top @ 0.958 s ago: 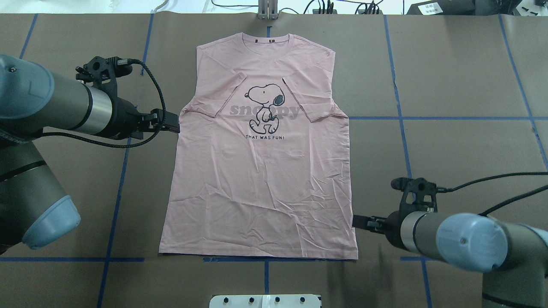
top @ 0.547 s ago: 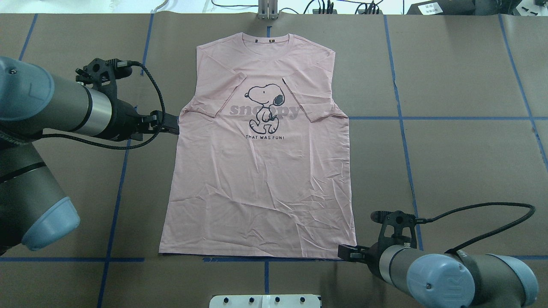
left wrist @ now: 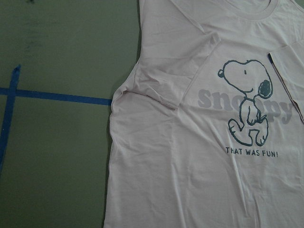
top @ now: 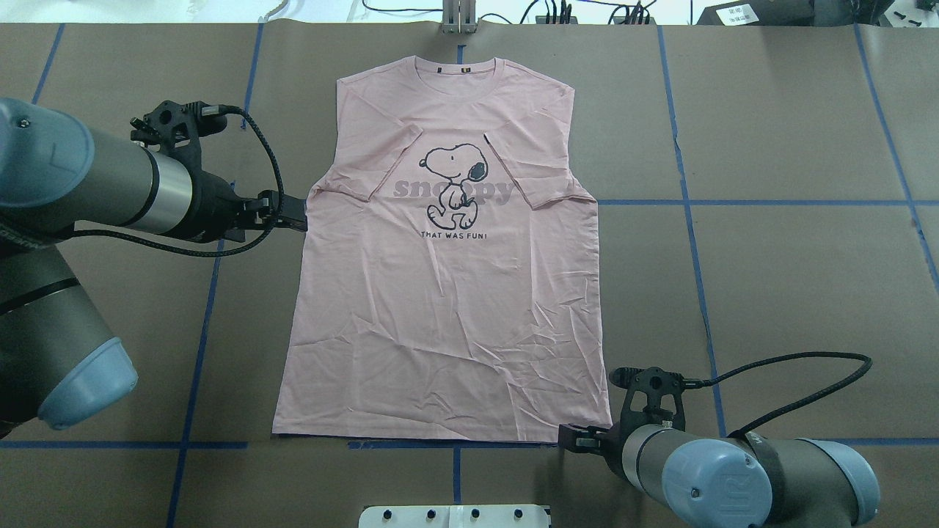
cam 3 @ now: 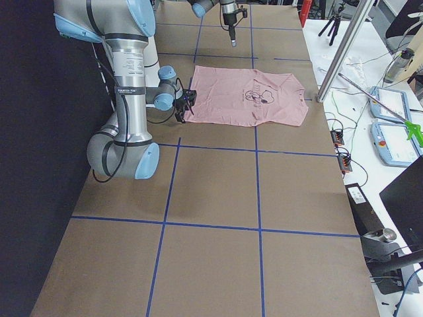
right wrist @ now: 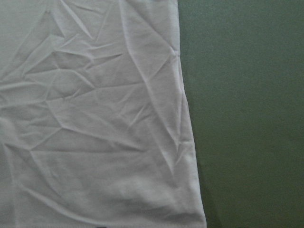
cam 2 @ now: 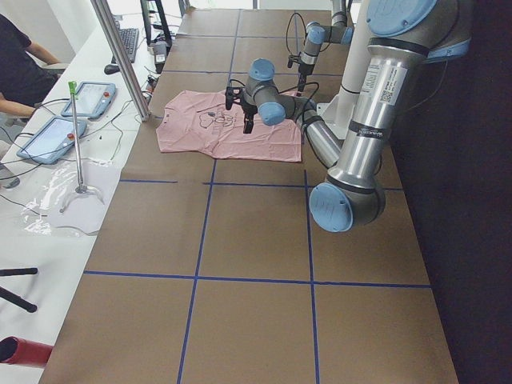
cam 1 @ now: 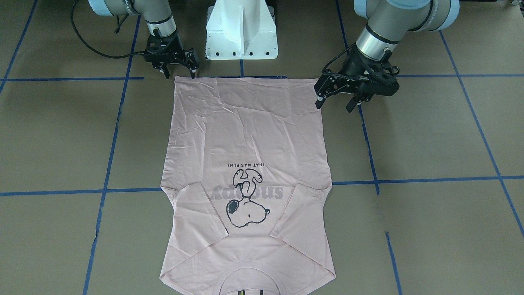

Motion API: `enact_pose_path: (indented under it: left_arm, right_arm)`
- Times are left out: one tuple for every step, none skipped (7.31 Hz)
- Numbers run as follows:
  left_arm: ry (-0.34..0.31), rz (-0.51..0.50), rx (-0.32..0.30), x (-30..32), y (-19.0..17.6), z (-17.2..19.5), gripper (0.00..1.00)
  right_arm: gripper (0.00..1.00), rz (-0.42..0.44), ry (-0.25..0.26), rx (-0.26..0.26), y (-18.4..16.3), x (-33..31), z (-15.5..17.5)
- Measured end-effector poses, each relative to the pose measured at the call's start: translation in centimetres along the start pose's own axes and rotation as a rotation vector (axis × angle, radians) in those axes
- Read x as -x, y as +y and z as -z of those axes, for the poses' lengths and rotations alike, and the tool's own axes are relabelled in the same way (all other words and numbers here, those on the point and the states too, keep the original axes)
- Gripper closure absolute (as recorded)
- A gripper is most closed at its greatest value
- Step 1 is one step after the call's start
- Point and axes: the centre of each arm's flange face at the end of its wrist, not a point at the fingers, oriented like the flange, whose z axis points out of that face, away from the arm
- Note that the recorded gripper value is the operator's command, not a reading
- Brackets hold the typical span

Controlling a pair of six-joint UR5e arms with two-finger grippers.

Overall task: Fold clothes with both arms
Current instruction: 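Move both grippers down to the shirt's hem corners nearest the robot, then lower both grippers and pinch the hem corners nearest the robot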

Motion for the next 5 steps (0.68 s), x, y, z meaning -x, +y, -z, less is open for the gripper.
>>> enact_pose_path:
  left_arm:
    - [0.001, 0.000, 0.001, -0.01, 0.03, -0.01, 0.00]
    - [0.002, 0.000, 0.001, -0.03, 0.05, -0.02, 0.00]
    - [0.002, 0.000, 0.001, -0.04, 0.06, -0.02, 0.00]
    - [0.003, 0.000, 0.001, -0.05, 0.07, -0.01, 0.00]
    - [0.003, -0.001, 0.001, -0.07, 0.11, -0.02, 0.00]
  right_arm:
    - [0.10, 0.003, 0.014, 0.000, -0.01, -0.11, -0.15]
    - [0.11, 0.009, 0.039, -0.001, 0.01, -0.20, -0.34]
    - [0.12, 0.012, 0.054, -0.001, 0.02, -0.13, -0.41]
    - [0.13, 0.013, 0.058, -0.001, -0.01, -0.02, -0.37]
    - [0.12, 0.012, 0.058, -0.002, -0.14, 0.08, -0.32]
